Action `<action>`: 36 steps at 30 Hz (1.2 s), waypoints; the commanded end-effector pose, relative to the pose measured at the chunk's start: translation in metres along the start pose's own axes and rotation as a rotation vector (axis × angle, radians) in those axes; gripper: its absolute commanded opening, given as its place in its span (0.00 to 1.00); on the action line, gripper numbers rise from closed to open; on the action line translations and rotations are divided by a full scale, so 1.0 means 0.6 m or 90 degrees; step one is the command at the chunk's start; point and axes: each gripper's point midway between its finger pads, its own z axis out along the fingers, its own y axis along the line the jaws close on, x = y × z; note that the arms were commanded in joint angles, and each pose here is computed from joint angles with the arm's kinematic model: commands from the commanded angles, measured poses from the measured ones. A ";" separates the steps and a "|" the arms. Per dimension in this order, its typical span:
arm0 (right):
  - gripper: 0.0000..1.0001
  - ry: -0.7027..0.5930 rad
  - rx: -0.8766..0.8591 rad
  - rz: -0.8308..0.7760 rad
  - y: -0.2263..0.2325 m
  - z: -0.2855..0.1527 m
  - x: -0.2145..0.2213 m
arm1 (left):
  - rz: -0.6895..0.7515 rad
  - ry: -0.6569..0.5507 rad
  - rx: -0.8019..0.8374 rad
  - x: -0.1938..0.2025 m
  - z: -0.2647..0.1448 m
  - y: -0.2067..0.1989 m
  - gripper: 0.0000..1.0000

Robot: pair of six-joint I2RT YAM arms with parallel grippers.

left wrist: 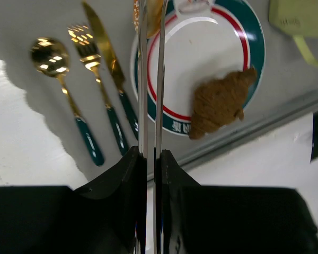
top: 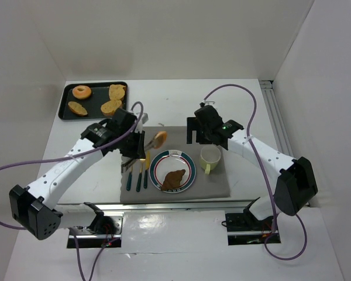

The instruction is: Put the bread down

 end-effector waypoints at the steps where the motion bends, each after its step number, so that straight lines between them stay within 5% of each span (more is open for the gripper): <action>1: 1.00 -0.048 0.021 0.010 -0.006 -0.032 -0.038 | 0.040 0.002 0.069 0.016 0.000 -0.050 0.19; 9: 1.00 -0.056 0.046 0.026 -0.040 -0.043 -0.049 | 0.084 0.091 0.166 0.091 0.033 -0.133 0.22; 12: 1.00 -0.053 0.044 0.024 -0.042 -0.043 -0.050 | 0.099 0.114 0.165 0.106 0.043 -0.142 0.40; 19: 1.00 -0.048 0.047 0.017 -0.043 -0.038 -0.047 | 0.119 0.107 0.138 0.085 0.037 -0.139 0.66; 29: 1.00 -0.045 0.042 0.017 -0.040 -0.033 -0.046 | 0.119 0.030 0.111 0.019 -0.005 -0.149 0.66; 36: 1.00 -0.048 0.034 0.018 -0.036 -0.030 -0.046 | 0.059 -0.019 0.041 -0.036 -0.039 -0.068 0.66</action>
